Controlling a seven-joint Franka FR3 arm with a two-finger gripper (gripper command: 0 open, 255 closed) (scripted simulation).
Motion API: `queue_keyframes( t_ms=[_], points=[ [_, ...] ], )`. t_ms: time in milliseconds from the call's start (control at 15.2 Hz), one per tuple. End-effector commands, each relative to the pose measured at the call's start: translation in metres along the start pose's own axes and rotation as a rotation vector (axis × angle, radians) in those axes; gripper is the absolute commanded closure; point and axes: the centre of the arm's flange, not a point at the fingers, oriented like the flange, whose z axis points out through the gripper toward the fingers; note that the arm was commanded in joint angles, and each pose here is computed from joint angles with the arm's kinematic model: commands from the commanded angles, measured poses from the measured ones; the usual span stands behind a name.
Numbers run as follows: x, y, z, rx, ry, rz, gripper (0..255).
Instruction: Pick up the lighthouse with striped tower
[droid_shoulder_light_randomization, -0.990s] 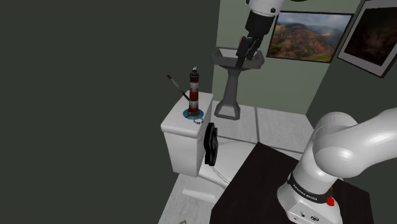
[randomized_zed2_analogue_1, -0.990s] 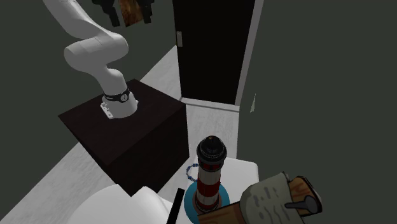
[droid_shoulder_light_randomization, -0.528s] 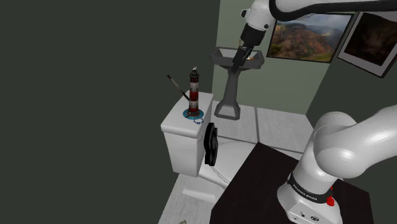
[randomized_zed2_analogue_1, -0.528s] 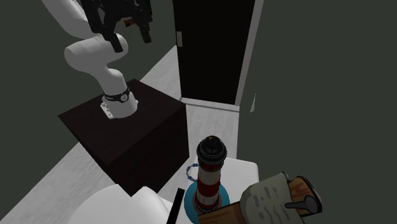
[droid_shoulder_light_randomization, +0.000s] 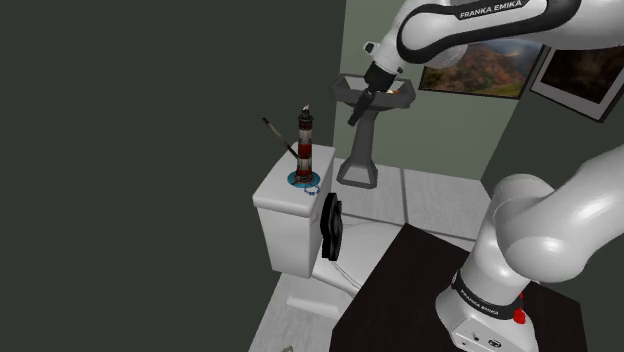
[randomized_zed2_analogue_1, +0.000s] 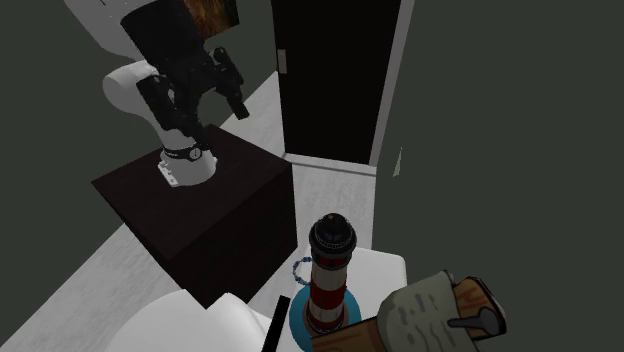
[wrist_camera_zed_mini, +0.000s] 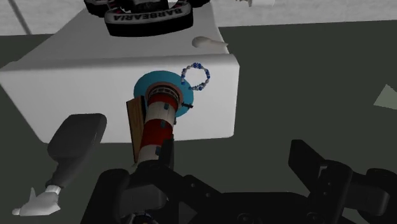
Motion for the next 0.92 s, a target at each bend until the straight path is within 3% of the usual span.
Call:
queue_keyframes(
  t_ms=[0, 858],
  points=[
    [0.005, 0.021, 0.021, 0.022, 0.035, -0.043, 0],
    [0.070, 0.122, 0.154, 0.192, 0.250, -0.301, 0]
  ],
)
